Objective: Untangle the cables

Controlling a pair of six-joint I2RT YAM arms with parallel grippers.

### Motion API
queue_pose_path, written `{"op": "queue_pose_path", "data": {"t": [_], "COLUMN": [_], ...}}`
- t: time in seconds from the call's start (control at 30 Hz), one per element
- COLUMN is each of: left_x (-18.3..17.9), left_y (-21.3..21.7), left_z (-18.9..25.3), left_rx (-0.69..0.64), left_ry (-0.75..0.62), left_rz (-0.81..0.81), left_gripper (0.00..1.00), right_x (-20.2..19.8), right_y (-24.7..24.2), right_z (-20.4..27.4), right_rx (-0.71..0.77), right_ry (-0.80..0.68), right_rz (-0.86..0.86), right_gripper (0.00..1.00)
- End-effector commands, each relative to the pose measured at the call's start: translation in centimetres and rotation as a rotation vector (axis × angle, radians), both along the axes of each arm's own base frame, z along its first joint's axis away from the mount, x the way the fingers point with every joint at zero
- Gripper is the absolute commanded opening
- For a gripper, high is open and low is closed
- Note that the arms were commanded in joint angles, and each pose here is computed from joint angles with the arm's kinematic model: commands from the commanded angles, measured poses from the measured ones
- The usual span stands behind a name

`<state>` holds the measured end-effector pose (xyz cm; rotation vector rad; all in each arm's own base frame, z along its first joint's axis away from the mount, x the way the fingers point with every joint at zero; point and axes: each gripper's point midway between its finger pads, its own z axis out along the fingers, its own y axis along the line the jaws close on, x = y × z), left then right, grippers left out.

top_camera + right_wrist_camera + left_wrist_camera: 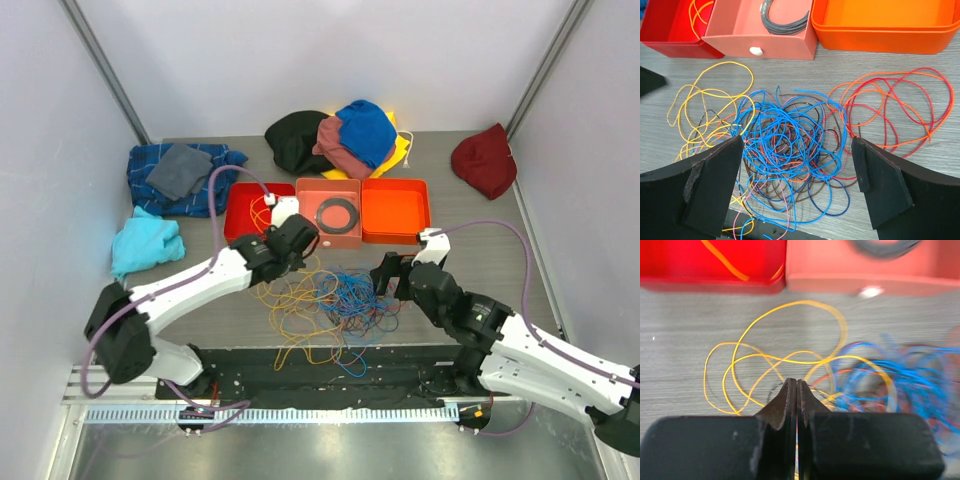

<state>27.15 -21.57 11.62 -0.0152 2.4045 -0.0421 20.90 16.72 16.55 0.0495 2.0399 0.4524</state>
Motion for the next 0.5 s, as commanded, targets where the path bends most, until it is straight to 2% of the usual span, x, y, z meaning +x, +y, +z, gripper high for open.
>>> {"op": "queue_pose_path", "data": {"t": [0.0, 0.03, 0.1, 0.13, 0.23, 0.47], "left_x": [0.2, -0.4, -1.3, -2.8, -5.3, -7.8], "left_y": [-0.2, -1.3, -3.4, -5.0, -7.9, -10.5], "left_z": [4.4, 4.5, 4.5, 4.0, 2.5, 0.1], "left_rx": [-0.103, -0.139, -0.203, -0.24, -0.255, -0.249], "left_ry": [-0.119, -0.094, -0.056, -0.007, 0.047, 0.091], "left_rz": [-0.018, -0.084, -0.179, -0.254, -0.377, -0.471], "left_gripper": [0.0, 0.01, 0.13, 0.26, 0.41, 0.45], "right_x": [0.7, 0.8, 0.9, 1.0, 1.2, 1.2], "right_y": [1.3, 1.5, 1.9, 1.9, 1.6, 0.4], "right_z": [0.7, 0.6, 0.8, 0.8, 1.3, 2.6], "right_rx": [0.036, 0.034, 0.04, 0.033, 0.022, 0.01], "right_ry": [-0.018, -0.013, -0.014, -0.015, -0.029, -0.059], "right_rz": [0.01, 0.015, 0.019, 0.02, 0.009, -0.02], "right_gripper": [1.0, 1.0, 1.0, 1.0, 1.0, 1.0]}}
